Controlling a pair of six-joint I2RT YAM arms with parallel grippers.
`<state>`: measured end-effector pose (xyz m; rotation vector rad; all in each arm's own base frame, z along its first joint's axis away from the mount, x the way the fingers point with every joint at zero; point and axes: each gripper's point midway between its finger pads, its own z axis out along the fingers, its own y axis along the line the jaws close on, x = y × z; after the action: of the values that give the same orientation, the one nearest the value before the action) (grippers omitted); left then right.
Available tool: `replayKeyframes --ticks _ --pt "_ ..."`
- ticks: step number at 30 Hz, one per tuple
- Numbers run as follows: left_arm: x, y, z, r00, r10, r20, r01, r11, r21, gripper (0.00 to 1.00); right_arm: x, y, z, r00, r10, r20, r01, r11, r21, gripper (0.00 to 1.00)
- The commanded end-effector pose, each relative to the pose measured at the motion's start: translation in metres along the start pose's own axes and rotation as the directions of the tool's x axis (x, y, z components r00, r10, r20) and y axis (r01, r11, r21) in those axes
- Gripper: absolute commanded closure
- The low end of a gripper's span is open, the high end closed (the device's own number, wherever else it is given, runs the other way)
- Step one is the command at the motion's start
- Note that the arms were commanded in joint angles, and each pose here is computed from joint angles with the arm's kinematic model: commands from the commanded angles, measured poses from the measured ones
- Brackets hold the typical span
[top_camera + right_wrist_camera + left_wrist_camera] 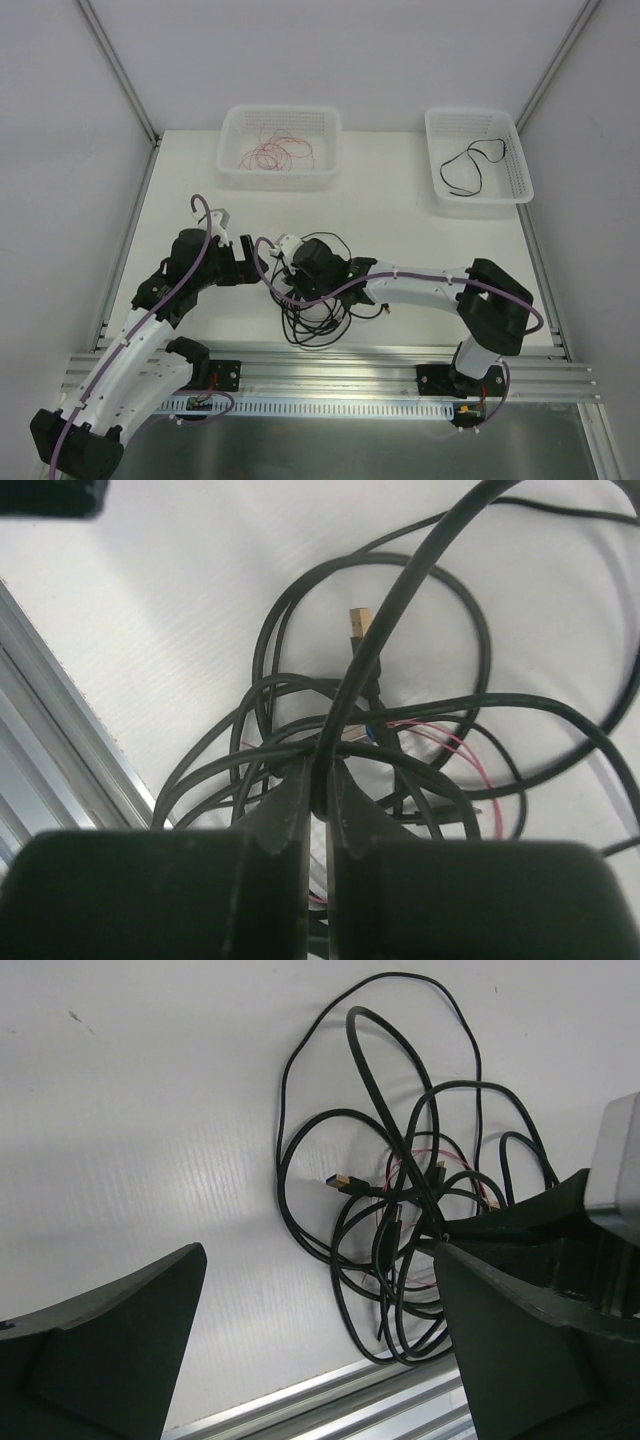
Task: Untangle the cables
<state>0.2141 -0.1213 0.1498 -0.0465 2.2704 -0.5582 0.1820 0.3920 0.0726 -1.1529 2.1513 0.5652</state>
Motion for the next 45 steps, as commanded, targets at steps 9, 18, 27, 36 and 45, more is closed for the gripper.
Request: replayKeyframes --ticks 9,18,27,36,45 --pt "0.001 -0.059 -0.008 0.997 0.070 0.010 -0.069 0.939 0.337 0.04 -0.070 -0.009 -0.071 0.971 0.127 0.203 -0.146 0.986 0.081 0.99" --pt "0.061 -0.074 0.016 0.994 0.048 -0.101 -0.011 0.941 0.339 0.16 -0.092 -0.015 -0.119 0.943 0.190 0.274 -0.220 0.972 0.084 0.99" --pt "0.073 -0.082 0.039 0.996 -0.057 -0.073 0.077 0.952 0.298 0.46 -0.089 -0.008 -0.136 0.919 0.244 0.310 -0.262 0.965 0.018 0.99" --pt "0.055 -0.056 0.045 0.996 -0.082 0.023 0.079 0.991 0.112 1.00 -0.086 -0.018 -0.168 0.903 0.239 0.357 -0.270 0.962 0.039 0.99" --pt "0.009 0.017 0.031 0.969 -0.221 0.110 0.235 0.962 -0.136 1.00 -0.068 -0.064 -0.252 0.884 0.209 0.418 -0.317 0.925 0.208 0.99"
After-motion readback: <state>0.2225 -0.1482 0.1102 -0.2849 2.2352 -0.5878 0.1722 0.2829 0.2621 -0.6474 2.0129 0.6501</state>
